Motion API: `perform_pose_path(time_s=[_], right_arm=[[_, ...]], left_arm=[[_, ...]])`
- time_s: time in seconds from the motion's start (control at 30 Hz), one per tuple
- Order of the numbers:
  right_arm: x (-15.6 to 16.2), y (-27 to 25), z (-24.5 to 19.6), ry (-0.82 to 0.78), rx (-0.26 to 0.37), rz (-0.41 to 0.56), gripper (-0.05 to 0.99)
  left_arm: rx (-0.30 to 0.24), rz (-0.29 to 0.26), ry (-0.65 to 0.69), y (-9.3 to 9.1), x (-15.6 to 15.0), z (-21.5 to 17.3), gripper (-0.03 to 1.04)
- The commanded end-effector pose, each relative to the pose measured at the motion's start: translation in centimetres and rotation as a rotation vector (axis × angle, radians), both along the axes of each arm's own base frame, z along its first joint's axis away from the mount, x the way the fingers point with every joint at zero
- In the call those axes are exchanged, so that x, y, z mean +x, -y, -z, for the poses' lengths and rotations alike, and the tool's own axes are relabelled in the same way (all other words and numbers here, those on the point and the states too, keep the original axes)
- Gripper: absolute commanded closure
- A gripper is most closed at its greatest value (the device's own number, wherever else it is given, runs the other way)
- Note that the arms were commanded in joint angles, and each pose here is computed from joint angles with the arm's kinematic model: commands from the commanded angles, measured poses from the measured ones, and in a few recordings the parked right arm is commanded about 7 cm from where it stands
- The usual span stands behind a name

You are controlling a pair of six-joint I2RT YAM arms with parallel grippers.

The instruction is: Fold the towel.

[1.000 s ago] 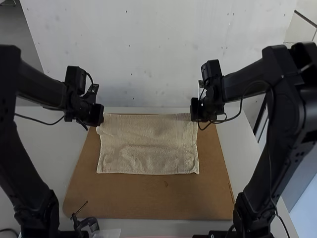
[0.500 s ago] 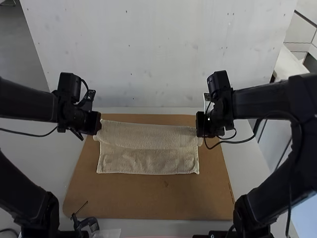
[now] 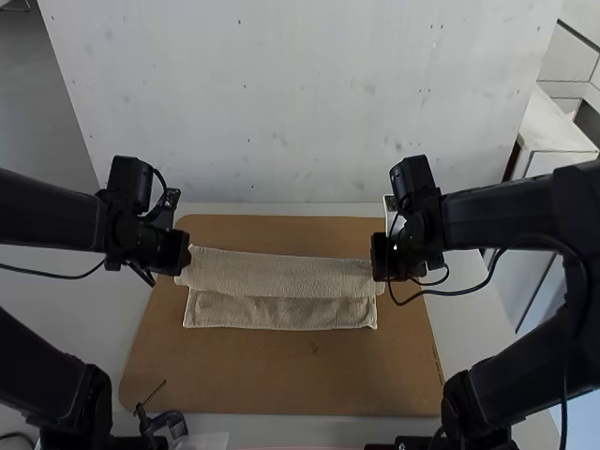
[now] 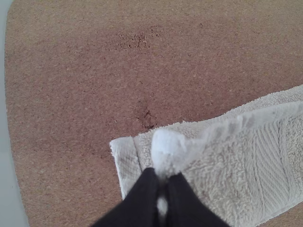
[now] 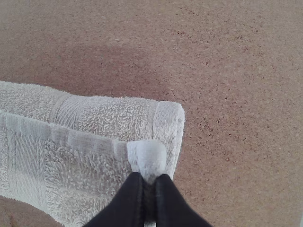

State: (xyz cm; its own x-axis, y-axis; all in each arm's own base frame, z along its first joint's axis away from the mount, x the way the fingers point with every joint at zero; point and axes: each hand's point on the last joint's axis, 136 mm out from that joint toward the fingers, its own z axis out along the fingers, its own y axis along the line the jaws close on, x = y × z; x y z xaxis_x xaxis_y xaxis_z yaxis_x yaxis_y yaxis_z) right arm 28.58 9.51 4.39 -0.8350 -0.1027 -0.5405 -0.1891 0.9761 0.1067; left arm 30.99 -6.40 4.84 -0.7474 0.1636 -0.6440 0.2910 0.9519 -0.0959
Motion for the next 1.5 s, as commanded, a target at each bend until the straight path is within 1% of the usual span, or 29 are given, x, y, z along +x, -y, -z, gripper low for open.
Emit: perform_pose_path(time_s=[0.0, 0.23, 0.47, 0.57, 0.87, 1.3, 1.47], right_arm=[[0.4, 0.3, 0.9, -0.018, -0.034, 0.018, 0.92], [0.6, 0.0, 2.6, -0.062, -0.061, 0.003, 0.92], [1.7, -0.3, 3.7, -0.073, -0.075, -0.002, 0.91], [2.3, -0.5, 4.1, -0.069, -0.074, 0.000, 0.91], [3.0, -0.5, 5.5, -0.079, -0.078, 0.005, 0.91], [3.9, -0.8, 4.9, -0.039, -0.068, 0.004, 0.91], [3.9, -0.9, 5.1, -0.043, -0.069, -0.001, 0.91]], left_arm=[[0.011, 0.001, -0.034, 0.0, 0.1, 1.2, 0.99], [0.019, 0.007, -0.104, 0.0, 0.1, 3.5, 0.99], [0.021, 0.003, -0.150, -0.2, 1.0, 4.8, 0.99], [0.015, 0.011, -0.153, -0.1, 1.6, 4.8, 0.99], [0.012, -0.003, -0.155, -0.5, 2.7, 5.0, 0.99], [0.009, -0.009, -0.116, -0.6, 3.6, 4.8, 0.99], [0.010, -0.011, -0.124, -0.6, 3.5, 5.1, 0.99]])
